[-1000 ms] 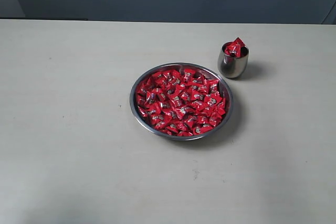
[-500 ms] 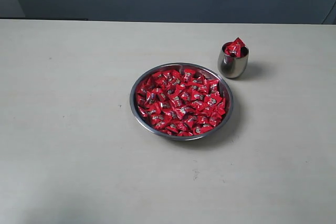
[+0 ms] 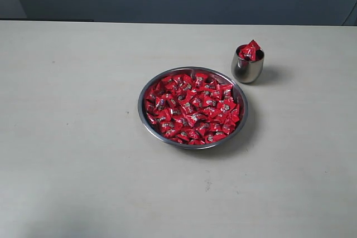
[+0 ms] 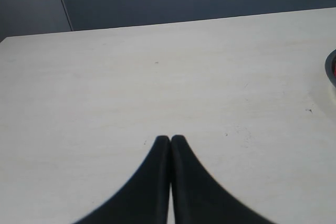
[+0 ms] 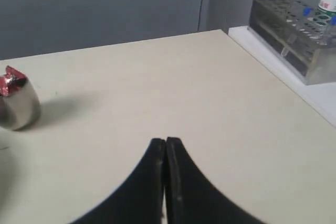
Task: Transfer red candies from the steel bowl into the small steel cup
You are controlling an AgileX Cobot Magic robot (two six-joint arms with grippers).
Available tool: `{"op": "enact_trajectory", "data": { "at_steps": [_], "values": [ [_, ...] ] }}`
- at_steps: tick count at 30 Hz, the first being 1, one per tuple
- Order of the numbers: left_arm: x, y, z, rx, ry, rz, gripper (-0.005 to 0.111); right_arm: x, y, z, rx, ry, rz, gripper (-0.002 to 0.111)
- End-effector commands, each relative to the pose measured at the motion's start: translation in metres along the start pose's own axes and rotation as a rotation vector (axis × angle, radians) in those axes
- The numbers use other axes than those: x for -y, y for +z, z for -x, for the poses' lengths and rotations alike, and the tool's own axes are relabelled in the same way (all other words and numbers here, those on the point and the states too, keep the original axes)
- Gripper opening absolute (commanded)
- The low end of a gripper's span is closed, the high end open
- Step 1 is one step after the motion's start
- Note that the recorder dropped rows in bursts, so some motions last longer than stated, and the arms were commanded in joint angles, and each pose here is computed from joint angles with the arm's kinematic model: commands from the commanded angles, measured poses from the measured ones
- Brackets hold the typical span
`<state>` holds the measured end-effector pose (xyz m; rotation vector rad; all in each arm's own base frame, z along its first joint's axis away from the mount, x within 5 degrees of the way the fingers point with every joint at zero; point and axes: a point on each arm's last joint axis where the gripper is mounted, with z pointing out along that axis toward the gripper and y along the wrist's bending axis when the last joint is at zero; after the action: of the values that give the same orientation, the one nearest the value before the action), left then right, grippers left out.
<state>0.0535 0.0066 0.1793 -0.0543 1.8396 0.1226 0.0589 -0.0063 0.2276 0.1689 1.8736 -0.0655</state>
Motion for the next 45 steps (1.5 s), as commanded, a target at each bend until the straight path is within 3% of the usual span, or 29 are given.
{"op": "enact_trajectory", "data": {
  "at_steps": [1, 5, 10, 14, 45],
  "values": [
    [0.000, -0.001, 0.004, 0.021, -0.001, 0.001, 0.000, 0.005, -0.004, -0.005, 0.059, 0.023, -0.053, 0.000],
    [0.000, -0.001, 0.004, 0.021, -0.001, 0.001, 0.000, 0.005, -0.005, -0.014, 0.108, 0.015, -0.050, 0.000],
    [0.000, -0.001, 0.004, 0.021, -0.001, 0.001, 0.000, 0.000, 0.002, -0.032, 0.066, -0.069, 0.067, 0.000],
    [0.000, -0.001, 0.004, 0.021, -0.001, 0.001, 0.000, -0.001, 0.008, -0.045, 0.054, -0.071, 0.088, 0.000],
    [0.000, -0.001, 0.004, 0.021, -0.001, 0.001, 0.000, -0.002, 0.008, -0.047, 0.032, -0.053, 0.098, 0.000]
  ]
}}
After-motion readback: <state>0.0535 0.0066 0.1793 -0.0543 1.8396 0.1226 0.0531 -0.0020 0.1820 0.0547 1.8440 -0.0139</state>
